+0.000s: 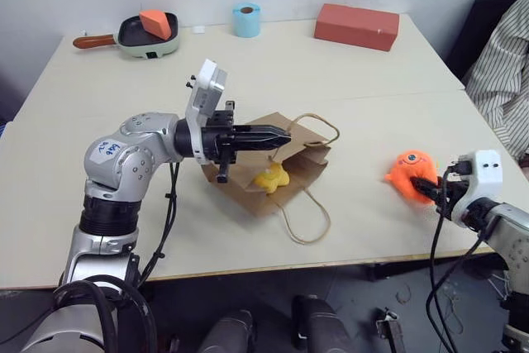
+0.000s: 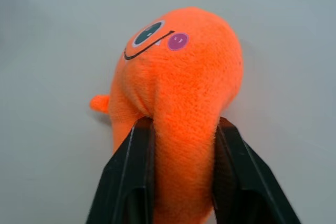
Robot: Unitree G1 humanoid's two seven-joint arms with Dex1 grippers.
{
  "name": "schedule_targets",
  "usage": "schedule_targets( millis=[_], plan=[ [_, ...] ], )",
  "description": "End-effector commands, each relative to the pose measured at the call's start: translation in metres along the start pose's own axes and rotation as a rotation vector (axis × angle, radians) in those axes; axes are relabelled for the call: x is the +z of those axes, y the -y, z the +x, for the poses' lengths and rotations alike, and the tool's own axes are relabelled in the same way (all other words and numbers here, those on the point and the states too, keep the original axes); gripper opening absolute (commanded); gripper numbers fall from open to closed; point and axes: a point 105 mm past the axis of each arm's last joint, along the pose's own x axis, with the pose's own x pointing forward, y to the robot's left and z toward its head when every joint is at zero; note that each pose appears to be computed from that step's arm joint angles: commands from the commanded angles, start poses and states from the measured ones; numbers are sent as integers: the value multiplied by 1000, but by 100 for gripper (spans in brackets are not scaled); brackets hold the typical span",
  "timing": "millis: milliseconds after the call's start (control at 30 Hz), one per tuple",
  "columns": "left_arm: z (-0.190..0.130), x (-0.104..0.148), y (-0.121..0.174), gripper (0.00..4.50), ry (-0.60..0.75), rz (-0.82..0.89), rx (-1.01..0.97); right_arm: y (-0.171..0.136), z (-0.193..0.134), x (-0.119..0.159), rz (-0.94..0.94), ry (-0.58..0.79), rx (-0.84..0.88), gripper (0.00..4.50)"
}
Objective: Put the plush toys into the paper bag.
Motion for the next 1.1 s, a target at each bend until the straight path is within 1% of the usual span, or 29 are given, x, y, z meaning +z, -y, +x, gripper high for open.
schedule_targets(
  millis=[33, 67, 133, 200, 267, 367, 433, 567, 700, 867, 1033, 1067, 1100],
  plan=[
    [-2, 12, 2, 0, 15, 57, 0, -66, -12, 22, -67, 41, 309, 10],
    [-1, 12, 2, 0, 15, 57, -1, -83, -12, 20, -73, 19, 379, 1],
    [0, 13, 2, 0, 15, 57, -5, -109, -4, 16, -93, -8, 462, 0],
    [1, 13, 3, 0, 15, 56, -11, -127, 8, 14, -99, -13, 508, 0],
    [3, 13, 5, 0, 14, 54, -21, -147, 27, 11, -84, -21, 552, 0],
    [5, 11, 12, 0, 8, 43, -60, -163, 58, 11, -68, -27, 551, 0],
    [6, 11, 15, 0, 4, 38, -76, -168, 73, 15, -42, -20, 541, 0],
    [7, 7, 20, 0, -13, 27, -97, -167, 106, 25, 82, -6, 483, 0],
    [7, 4, 25, 0, -23, 19, -110, -169, 123, 31, 182, 11, 475, 0],
    [6, 3, 26, 0, -25, 17, -106, -167, 143, 36, 254, 31, 434, 0],
    [5, 3, 24, 0, -29, 15, -100, -174, 160, 44, 316, 47, 437, 0],
    [5, 3, 23, 0, -27, 16, -97, -177, 163, 42, 318, 38, 441, 72],
    [5, 3, 22, 0, -25, 17, -94, -178, 167, 38, 302, 23, 436, 95]
  ],
)
